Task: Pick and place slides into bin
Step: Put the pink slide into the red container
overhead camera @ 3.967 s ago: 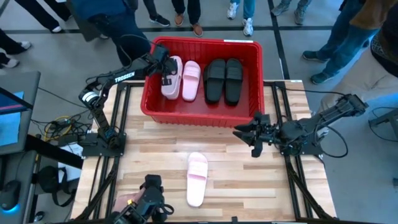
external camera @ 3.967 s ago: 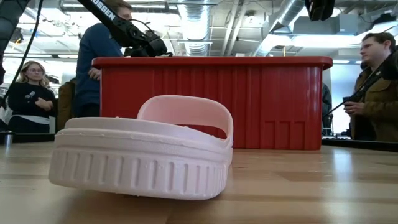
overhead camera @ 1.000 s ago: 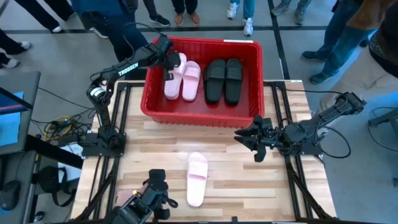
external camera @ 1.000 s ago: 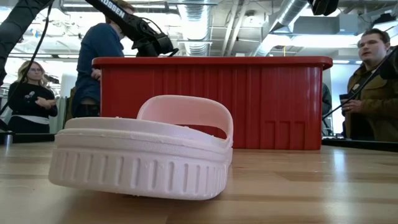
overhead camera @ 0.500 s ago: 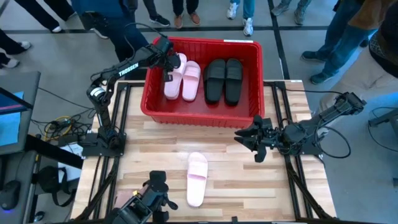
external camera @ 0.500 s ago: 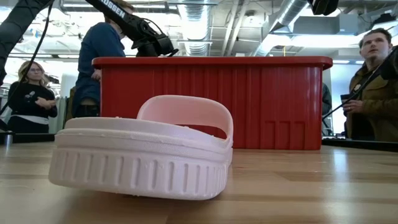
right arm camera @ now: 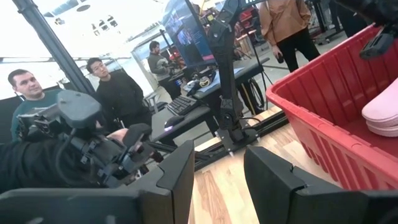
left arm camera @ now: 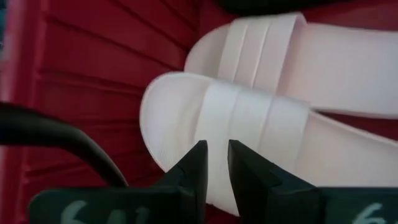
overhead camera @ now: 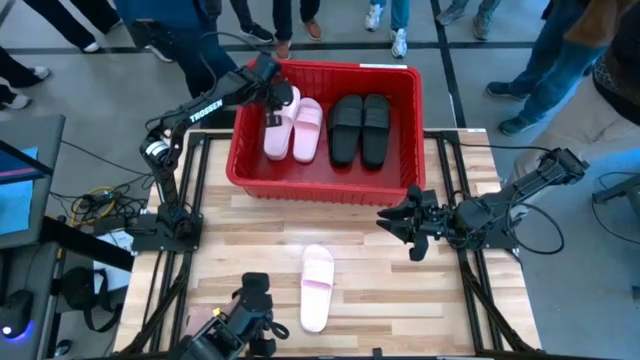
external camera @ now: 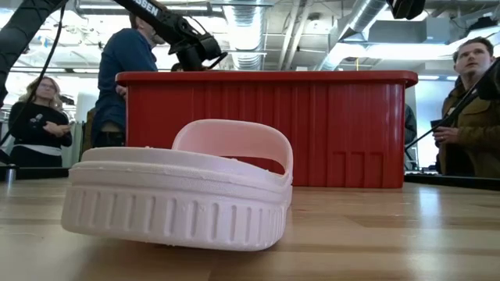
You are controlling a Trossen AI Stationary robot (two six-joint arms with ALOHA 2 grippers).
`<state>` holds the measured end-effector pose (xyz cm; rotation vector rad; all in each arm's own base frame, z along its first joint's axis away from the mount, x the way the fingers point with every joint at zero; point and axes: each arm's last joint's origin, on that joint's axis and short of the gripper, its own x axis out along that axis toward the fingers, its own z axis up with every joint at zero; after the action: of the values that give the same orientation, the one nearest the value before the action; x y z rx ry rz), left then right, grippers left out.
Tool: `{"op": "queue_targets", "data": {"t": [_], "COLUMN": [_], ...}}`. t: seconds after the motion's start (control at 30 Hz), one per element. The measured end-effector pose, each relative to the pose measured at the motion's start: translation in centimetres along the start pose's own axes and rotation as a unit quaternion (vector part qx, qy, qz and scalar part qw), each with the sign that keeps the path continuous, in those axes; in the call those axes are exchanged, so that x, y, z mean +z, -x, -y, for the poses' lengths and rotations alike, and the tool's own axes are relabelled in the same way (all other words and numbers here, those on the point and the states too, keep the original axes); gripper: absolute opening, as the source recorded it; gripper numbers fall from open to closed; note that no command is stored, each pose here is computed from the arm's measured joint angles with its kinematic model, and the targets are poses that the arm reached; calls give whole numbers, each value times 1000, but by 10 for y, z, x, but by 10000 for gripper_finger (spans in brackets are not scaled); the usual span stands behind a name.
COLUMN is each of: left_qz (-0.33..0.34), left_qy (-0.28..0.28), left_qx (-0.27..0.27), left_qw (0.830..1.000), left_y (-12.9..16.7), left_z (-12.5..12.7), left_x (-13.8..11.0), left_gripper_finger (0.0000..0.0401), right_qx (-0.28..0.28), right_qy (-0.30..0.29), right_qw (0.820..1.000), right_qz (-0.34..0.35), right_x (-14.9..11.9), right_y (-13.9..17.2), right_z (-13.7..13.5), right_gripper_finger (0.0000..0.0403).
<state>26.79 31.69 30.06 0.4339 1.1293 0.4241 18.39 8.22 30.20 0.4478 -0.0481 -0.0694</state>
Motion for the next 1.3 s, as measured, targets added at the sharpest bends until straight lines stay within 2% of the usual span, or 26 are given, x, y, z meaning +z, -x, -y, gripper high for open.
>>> {"op": "queue_targets", "data": {"t": [0.23,0.4,0.5,0.6,0.97,1.3], "left_qz": [6,-1,5,22,73,173], "left_qy": [1,1,3,-2,-10,25], "left_qx": [-13,-45,-63,-56,-39,-35], "left_qw": [1000,999,998,998,996,984], "left_y": [9,16,26,43,119,222], "left_z": [-4,0,3,5,23,40], "left_x": [3,5,6,12,25,6], "left_gripper_finger": [53,53,53,53,53,53], "right_qx": [2,2,2,2,2,2], "right_qy": [0,1,4,5,7,11], "right_qw": [1000,1000,1000,1000,1000,1000], "right_qz": [-2,-3,-3,-4,-3,-3], "right_x": [0,-1,-1,-1,-1,-1], "right_y": [1,1,1,1,1,0], "right_z": [-1,-1,-1,-1,-1,-1], "right_gripper_finger": [127,127,127,127,127,127]}}
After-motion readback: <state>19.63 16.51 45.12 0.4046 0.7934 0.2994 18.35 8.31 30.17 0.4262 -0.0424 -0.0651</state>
